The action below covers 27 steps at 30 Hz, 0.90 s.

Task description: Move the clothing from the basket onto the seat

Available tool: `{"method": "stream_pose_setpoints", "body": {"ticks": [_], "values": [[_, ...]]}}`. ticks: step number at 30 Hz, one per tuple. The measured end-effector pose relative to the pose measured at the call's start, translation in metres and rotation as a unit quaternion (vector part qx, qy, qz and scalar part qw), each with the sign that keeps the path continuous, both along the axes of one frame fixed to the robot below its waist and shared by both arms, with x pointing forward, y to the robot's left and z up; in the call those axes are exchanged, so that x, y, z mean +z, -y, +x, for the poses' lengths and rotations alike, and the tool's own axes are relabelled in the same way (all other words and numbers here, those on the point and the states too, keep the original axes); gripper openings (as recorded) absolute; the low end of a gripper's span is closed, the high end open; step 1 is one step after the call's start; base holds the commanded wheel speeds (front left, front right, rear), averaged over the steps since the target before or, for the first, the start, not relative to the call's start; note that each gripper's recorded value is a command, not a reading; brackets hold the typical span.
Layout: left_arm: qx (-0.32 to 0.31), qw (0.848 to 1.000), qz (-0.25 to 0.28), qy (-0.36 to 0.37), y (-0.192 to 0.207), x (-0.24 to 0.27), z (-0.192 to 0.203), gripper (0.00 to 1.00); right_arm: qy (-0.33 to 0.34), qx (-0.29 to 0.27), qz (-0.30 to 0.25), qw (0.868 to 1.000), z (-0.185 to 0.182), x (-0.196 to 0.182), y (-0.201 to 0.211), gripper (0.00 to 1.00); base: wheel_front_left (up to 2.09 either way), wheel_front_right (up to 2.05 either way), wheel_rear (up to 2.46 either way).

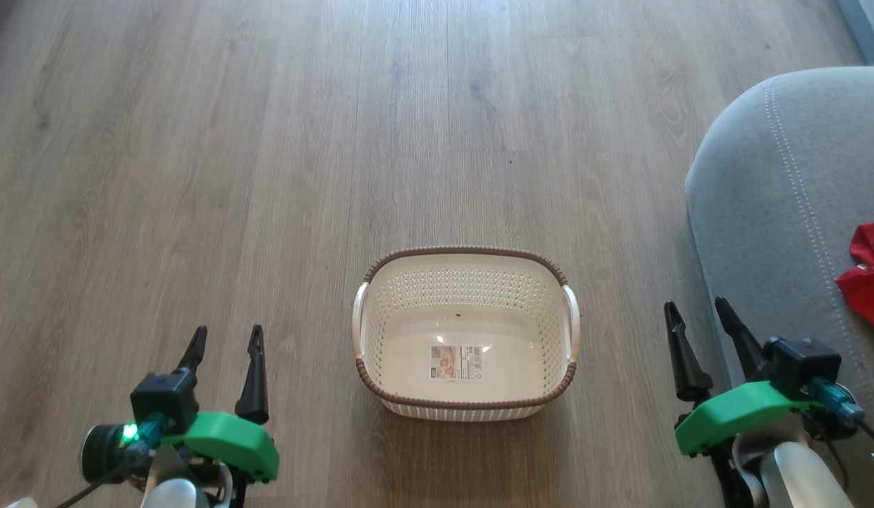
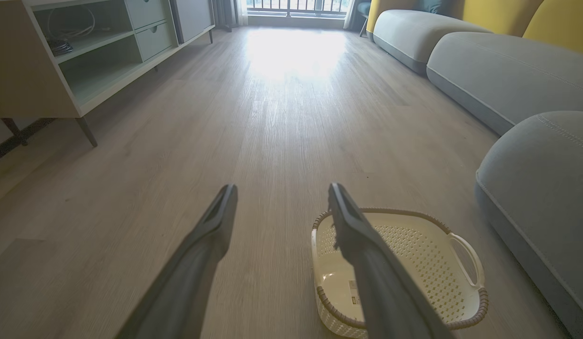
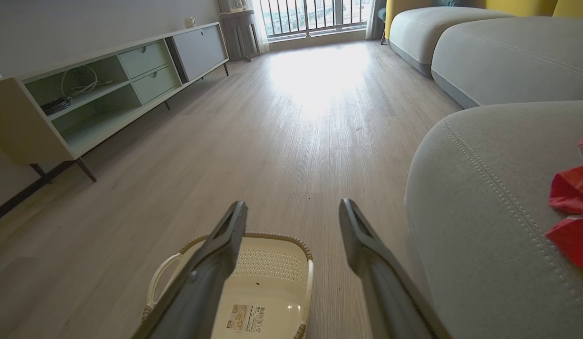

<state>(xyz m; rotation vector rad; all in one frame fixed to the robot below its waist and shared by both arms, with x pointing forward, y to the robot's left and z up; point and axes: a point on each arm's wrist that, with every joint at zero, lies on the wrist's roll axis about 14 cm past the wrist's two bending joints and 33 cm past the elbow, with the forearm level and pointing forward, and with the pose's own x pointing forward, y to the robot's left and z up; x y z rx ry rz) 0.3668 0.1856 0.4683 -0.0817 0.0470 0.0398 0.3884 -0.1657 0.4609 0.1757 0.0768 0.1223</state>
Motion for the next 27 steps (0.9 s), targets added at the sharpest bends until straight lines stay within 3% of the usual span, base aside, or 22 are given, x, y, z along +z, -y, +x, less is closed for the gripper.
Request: {"method": "stream_pose_setpoints", "body": {"ticks": [27], "values": [[0.013,1.0,0.005,0.007,-0.0024,0.0049,0.0019,1.0,0.005,-0.002,0.002,1.0,-0.0018,0.0028,-0.0024,1.0,0.0,0.0,0.0]]}}
